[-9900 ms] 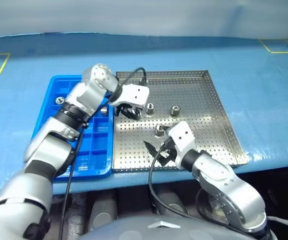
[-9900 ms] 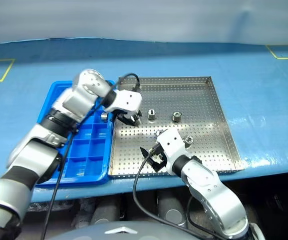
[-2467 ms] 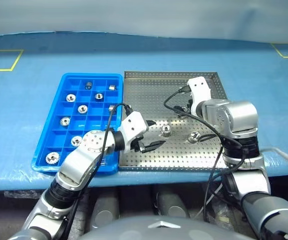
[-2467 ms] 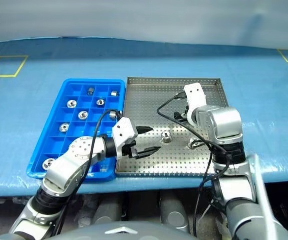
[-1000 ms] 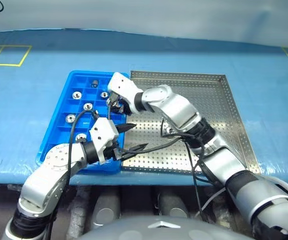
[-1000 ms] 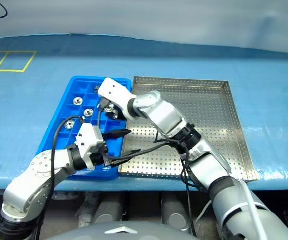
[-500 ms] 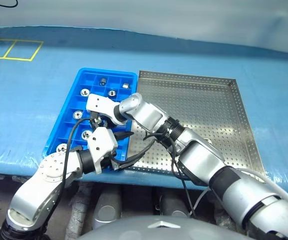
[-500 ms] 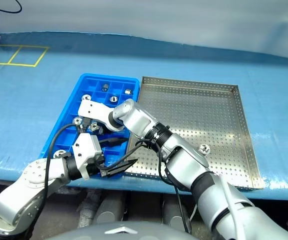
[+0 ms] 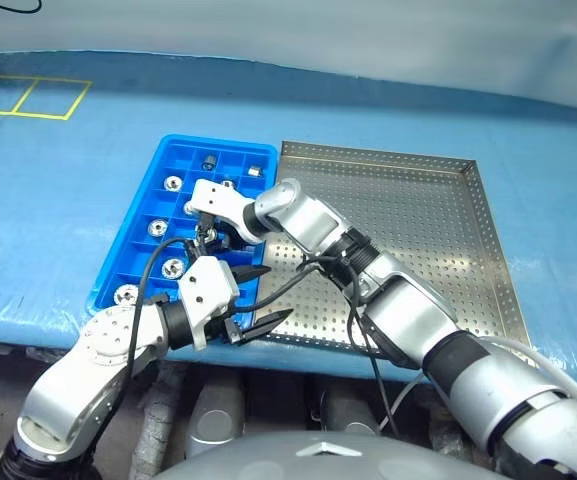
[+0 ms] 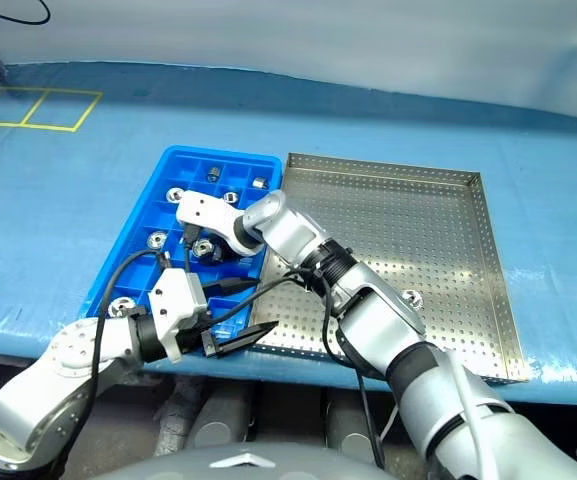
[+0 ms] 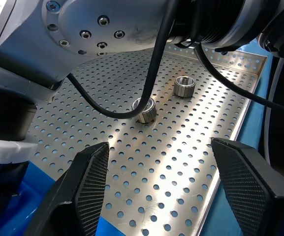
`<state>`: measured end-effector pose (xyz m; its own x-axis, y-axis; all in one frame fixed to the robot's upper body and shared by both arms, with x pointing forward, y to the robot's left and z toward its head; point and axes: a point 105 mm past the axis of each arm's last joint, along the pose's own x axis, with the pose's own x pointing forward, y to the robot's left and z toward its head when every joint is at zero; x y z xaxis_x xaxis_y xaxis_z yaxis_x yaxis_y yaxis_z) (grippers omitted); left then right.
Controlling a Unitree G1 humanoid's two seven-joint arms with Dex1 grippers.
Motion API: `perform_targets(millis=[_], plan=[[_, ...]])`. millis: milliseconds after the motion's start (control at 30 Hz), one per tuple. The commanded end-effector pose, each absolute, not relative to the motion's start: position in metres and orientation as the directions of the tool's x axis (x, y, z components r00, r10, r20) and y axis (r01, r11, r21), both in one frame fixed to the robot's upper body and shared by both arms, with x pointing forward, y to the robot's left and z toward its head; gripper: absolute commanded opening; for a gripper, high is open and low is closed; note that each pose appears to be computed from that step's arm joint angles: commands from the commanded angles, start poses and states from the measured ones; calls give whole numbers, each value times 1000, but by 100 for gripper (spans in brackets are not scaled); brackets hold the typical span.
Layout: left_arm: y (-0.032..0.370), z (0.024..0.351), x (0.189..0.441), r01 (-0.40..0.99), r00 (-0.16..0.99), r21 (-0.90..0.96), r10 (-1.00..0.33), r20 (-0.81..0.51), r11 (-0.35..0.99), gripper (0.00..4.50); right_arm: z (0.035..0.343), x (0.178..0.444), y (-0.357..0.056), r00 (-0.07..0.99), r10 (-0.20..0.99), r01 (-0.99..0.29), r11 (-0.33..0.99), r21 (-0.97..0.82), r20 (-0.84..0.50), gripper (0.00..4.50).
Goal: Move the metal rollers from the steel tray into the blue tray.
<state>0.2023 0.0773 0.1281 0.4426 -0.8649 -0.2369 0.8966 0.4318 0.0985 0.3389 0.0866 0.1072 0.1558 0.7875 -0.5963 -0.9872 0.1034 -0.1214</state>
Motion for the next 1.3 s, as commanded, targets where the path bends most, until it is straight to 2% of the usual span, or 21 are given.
perform_targets(millis=[33,133,300,367,467,567,633,800,900,1000,1100,1300], plan=[[69,138,195,916,399,120,-894,-204,382,364,122,342,92,189,806,-981,126,-150,-560,171],[69,137,196,917,398,120,-894,-206,380,364,114,342,93,200,791,-979,145,-141,-578,171],[66,135,196,919,394,118,-893,-215,377,364,98,352,88,266,740,-961,254,-110,-618,171],[66,135,196,919,394,116,-893,-218,377,364,96,350,87,247,743,-966,241,-95,-623,243],[66,134,195,921,390,114,-894,-222,374,364,98,354,84,275,738,-958,263,-113,-616,307],[66,134,196,923,385,117,-895,-224,368,364,113,356,80,295,766,-954,264,-139,-571,307],[65,134,196,927,374,115,-900,-224,356,364,133,359,70,327,794,-945,286,-160,-512,307],[61,133,199,937,349,109,-911,-221,332,364,170,364,21,486,769,-874,417,-249,-415,307],[59,132,199,943,331,102,-916,-225,316,364,172,367,-33,617,650,-785,546,-292,-444,307],[59,128,201,948,317,98,-916,-247,302,364,162,360,-87,688,500,-703,638,-313,-526,307],[58,123,202,955,298,91,-914,-277,284,364,148,339,-147,697,350,-631,714,-303,-626,307],[57,119,205,967,253,98,-918,-305,234,364,125,301,-195,624,236,-538,821,-191,-745,307]])
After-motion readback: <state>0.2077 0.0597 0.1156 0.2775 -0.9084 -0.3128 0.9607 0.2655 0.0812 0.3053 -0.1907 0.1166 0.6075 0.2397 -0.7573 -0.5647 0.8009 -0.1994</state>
